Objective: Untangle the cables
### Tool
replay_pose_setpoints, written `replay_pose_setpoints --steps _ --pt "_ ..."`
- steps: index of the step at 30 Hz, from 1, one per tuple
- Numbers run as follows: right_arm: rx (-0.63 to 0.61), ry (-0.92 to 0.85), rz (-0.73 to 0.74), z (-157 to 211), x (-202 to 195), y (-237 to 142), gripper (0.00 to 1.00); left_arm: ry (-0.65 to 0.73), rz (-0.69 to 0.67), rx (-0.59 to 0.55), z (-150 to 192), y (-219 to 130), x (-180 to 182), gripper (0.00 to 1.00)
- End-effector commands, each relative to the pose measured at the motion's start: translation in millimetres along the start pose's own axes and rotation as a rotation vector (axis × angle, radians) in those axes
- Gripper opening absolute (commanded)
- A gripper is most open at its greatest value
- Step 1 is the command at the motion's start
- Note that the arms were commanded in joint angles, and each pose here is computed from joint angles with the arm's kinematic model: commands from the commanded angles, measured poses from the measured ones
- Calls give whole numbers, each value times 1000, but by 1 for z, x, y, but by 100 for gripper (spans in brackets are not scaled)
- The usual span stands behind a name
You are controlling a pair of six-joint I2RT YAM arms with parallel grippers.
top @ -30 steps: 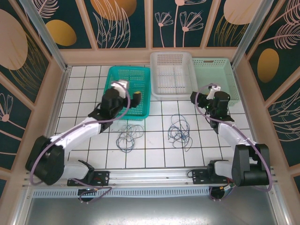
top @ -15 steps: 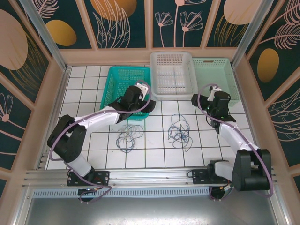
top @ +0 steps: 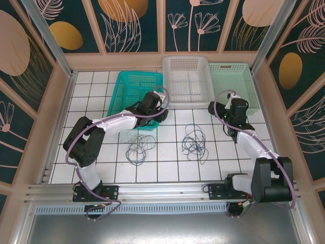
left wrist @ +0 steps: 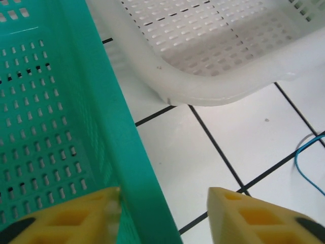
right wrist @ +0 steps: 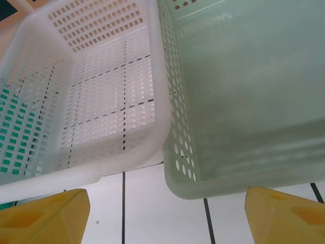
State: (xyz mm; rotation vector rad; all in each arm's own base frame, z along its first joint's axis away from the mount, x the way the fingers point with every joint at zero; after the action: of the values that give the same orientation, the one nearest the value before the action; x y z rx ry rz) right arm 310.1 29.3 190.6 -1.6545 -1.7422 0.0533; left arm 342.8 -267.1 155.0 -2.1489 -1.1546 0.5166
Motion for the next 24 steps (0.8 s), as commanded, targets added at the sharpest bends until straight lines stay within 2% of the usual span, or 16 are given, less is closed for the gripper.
replay_pose_setpoints --steps 1,5,13,24 --pt "-34 8 -4 -13 6 1 81 -24 -112 43 8 3 12 34" --pt "-32 4 0 -13 6 1 81 -54 -190 57 14 2 21 24" --pt "-43 -26 23 -17 4 8 81 -150 -262 54 18 -5 53 22" --pt "-32 -20 49 -29 8 30 78 -200 -376 73 29 -17 84 19"
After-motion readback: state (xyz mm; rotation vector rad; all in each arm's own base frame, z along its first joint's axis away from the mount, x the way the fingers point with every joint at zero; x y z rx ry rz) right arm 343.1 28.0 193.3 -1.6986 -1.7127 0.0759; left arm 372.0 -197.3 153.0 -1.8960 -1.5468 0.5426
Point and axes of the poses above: each hand's point on the last joint's axis, 136 mm out from that joint toward the fingers, its own y axis out along the fingers, its own x axis along the line the jaws close on, z = x × y, the point moved 8 cm from there along -y, back along the fingers, and after that the axes turned 7 degrees about y, right-handed, at the moved point
